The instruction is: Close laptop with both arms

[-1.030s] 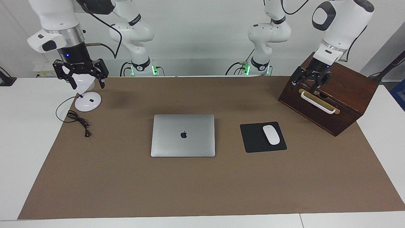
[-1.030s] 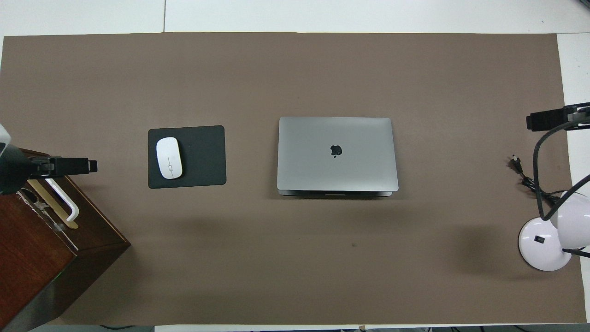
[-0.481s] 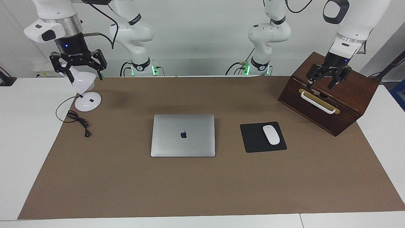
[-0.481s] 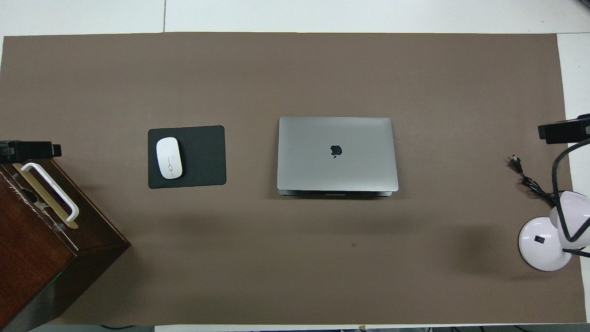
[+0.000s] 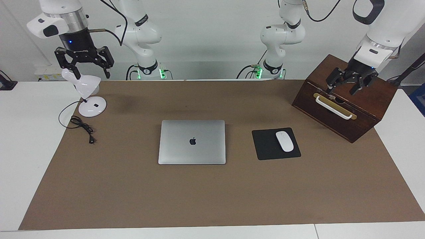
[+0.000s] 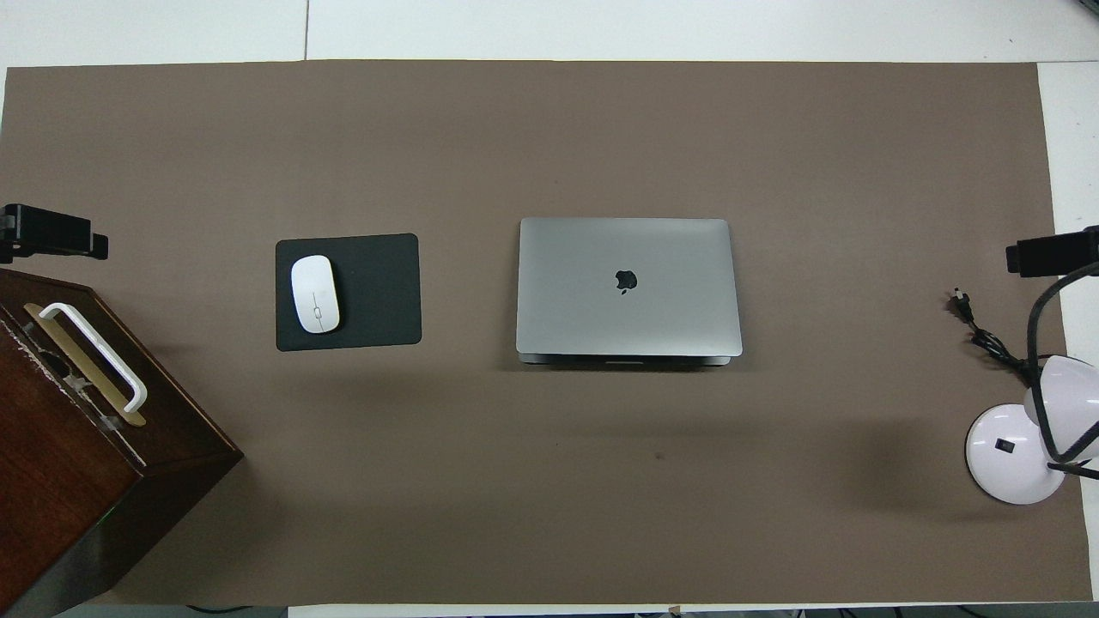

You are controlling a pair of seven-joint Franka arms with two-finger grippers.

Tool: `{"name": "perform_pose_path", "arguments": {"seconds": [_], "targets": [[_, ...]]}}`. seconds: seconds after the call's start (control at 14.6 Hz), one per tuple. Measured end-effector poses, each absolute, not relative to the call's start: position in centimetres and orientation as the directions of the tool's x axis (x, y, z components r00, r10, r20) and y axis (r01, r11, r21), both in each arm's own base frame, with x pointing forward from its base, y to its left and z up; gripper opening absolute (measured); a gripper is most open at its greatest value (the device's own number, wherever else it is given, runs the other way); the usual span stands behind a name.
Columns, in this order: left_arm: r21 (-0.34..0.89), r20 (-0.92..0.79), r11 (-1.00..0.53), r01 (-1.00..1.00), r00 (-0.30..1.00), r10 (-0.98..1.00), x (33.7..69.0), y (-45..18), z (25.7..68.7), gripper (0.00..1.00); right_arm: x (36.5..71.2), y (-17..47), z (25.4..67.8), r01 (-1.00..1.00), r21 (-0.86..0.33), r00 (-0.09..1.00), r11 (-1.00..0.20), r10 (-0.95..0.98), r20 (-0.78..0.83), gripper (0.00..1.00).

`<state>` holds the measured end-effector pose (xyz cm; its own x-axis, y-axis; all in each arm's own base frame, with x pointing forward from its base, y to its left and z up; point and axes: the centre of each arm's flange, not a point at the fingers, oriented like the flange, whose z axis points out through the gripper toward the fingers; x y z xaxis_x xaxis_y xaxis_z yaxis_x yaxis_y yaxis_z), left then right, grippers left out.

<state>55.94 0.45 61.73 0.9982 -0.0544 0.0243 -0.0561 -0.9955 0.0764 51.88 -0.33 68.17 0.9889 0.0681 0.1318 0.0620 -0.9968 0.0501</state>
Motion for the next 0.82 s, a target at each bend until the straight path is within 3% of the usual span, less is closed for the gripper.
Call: {"name": "perform_pose_path", "arguments": {"seconds": [0.34,0.82], "targets": [[0.074,-0.081,-0.996,-0.055,0.995,-0.061,55.6,0.5,59.8,1.00,51.9,-0.3,68.2,0.060,0.050,0.989,-0.997,0.066,0.133,1.00],[0.049,-0.028,-0.999,-0.017,0.999,-0.018,56.1,0.6,61.2,1.00,51.2,0.2,67.6,0.034,0.042,0.997,-0.999,0.037,0.071,1.00]]}}
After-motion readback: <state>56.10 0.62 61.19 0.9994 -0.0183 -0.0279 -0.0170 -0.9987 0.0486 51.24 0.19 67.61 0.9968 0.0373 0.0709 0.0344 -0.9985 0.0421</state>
